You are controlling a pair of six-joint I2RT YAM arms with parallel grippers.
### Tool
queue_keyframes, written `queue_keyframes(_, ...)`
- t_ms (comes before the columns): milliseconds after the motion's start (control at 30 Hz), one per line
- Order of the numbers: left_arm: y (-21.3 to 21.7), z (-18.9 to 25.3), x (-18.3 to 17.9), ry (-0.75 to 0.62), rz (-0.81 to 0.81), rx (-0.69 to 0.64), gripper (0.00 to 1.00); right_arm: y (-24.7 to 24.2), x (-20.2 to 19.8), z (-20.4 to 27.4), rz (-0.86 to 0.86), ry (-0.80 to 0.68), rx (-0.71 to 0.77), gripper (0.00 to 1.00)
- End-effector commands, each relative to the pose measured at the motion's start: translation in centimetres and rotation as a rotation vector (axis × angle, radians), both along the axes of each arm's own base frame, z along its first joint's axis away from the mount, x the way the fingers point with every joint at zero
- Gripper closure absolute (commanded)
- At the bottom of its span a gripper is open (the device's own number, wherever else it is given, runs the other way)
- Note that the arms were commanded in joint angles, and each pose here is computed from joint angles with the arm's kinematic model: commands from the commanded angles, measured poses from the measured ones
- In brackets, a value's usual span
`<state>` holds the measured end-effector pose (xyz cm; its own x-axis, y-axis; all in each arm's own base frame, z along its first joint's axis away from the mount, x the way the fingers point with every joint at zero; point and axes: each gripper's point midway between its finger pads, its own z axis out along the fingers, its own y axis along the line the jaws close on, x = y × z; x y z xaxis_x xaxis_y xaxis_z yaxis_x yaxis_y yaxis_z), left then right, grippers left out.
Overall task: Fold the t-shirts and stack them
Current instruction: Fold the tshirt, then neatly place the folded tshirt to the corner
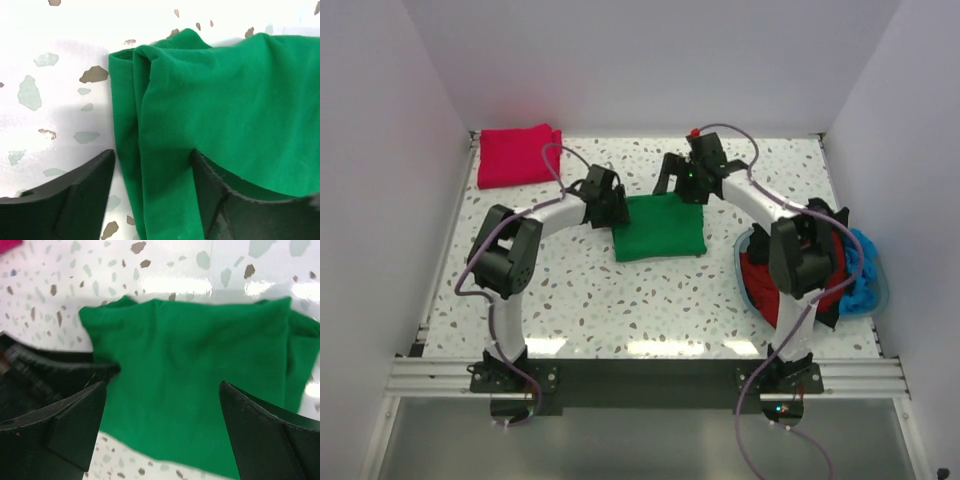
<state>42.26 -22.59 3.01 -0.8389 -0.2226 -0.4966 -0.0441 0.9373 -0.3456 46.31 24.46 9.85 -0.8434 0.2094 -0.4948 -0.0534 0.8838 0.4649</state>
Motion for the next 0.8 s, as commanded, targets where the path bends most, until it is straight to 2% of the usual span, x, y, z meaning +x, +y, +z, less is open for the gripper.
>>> queue_keyframes(0,0.2,-2.9,-1.3,0.061,-0.024,0.098,0.36,-1.7,-2.0,7.7,-0.007,-0.147,0.001,0.01)
queue_keyframes(33,0.3,-3.2,-1.3,0.063,-0.022,0.120,0.39,-2.5,-3.1,9.5,-0.017,-0.170,0.000,0.01)
queue_keyframes(67,0.5,-3.9,-1.4,0.074,-0.020,0.138,0.45,-3.4,-4.2,8.3,-0.039,-0.146,-0.032,0.01)
queue_keyframes(133,0.6,-4.2,-1.3,0.081,-0.021,0.178,0.53,-4.4,-5.8,8.9,-0.063,-0.166,-0.030,0.01)
queue_keyframes(167,0.8,-4.8,-1.3,0.093,-0.026,0.199,0.65,-5.7,-7.4,9.5,-0.095,-0.189,-0.041,0.01)
queue_keyframes(233,1.4,-4.5,-0.7,0.083,-0.022,0.248,0.77,-7.0,-8.9,9.9,-0.139,-0.206,-0.052,0.01)
queue_keyframes(267,1.9,-4.4,-0.3,0.073,-0.016,0.277,0.92,-8.4,-10.4,10.7,-0.172,-0.235,-0.066,0.01)
queue_keyframes(300,2.5,-4.0,0.0,0.062,-0.020,0.320,1.00,-9.8,-10.8,10.8,-0.222,-0.253,-0.102,0.01)
queue_keyframes(500,6.7,3.5,6.5,-0.199,-0.019,0.648,1.00,-13.9,-14.9,11.5,-0.315,-0.314,-0.177,0.01)
queue_keyframes(767,11.5,9.4,13.2,-0.353,-0.037,0.841,1.00,-15.3,-16.3,11.7,-0.321,-0.334,-0.225,0.01)
